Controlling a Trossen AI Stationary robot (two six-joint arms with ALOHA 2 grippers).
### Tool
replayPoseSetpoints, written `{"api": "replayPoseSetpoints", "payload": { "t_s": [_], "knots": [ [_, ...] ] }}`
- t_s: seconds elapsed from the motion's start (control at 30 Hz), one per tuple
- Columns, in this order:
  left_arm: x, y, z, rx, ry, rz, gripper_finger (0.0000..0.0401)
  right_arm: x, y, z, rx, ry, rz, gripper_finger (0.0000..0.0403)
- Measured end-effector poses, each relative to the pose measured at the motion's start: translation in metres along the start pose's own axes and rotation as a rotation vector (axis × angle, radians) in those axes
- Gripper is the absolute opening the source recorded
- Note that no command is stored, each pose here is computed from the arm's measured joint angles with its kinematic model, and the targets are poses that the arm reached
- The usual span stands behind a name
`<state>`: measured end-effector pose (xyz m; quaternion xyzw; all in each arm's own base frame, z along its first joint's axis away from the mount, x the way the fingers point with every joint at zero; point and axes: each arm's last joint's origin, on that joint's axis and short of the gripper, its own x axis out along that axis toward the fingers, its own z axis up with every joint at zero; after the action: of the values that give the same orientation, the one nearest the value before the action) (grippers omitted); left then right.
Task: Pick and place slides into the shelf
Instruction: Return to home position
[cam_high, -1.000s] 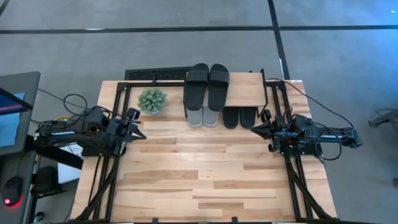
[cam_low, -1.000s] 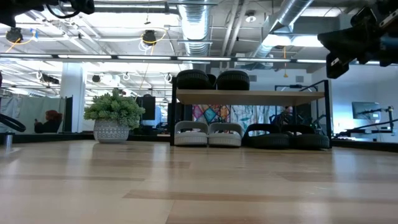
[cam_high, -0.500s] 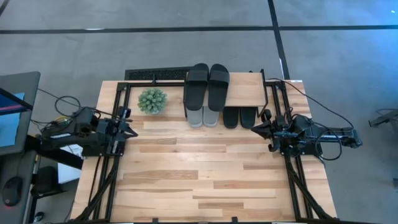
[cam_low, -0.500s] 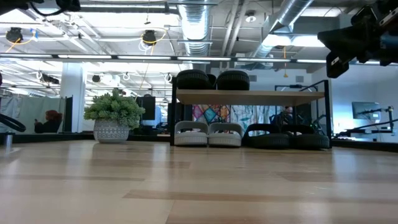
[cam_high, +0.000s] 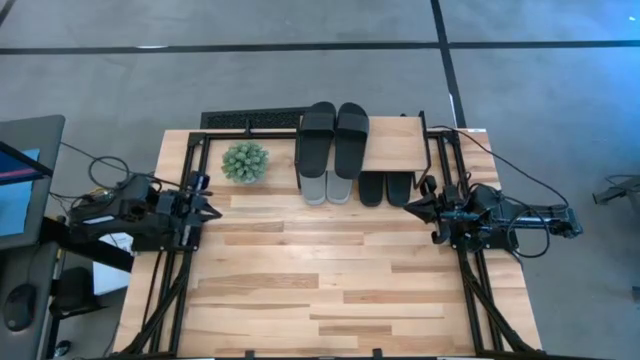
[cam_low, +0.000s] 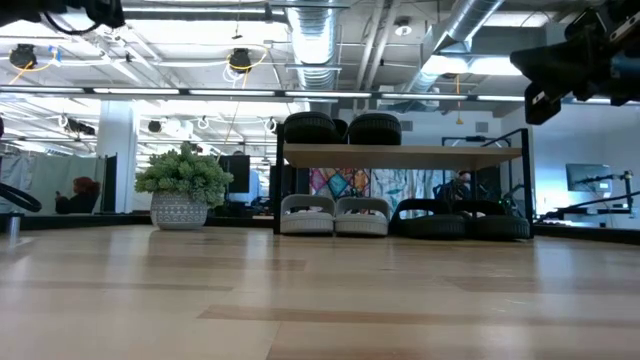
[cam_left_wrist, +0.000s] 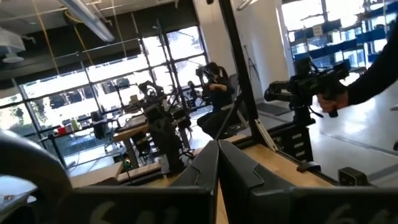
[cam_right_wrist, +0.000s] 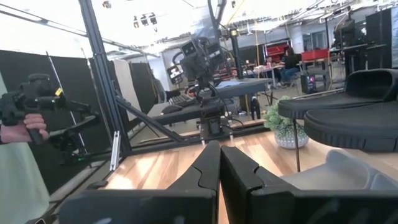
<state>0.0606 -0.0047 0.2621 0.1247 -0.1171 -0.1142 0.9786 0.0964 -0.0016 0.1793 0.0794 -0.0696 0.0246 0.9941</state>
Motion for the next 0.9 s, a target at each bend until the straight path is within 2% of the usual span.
{"api": "replayPoseSetpoints", "payload": {
  "t_s": [0.27, 0.43, 0.77, 0.9],
  "knots": [
    [0.012, -0.004, -0.036, 0.01, -0.147, 0.028, 0.0, 0.0, 0.0, 0.0, 0.008, -0.004, 0.001, 0.0],
    [0.013, -0.008, -0.058, -0.048, -0.222, 0.036, 0.0, 0.0, 0.0, 0.0, 0.012, -0.004, 0.001, 0.0],
    [0.016, -0.015, -0.058, -0.028, -0.216, 0.054, 0.0, 0.0, 0.0, 0.0, 0.017, -0.002, -0.003, 0.0],
    [0.018, -0.02, -0.071, -0.083, -0.081, 0.014, 0.0, 0.0, -0.001, -0.003, 0.019, 0.028, -0.009, 0.0]
  ]
}}
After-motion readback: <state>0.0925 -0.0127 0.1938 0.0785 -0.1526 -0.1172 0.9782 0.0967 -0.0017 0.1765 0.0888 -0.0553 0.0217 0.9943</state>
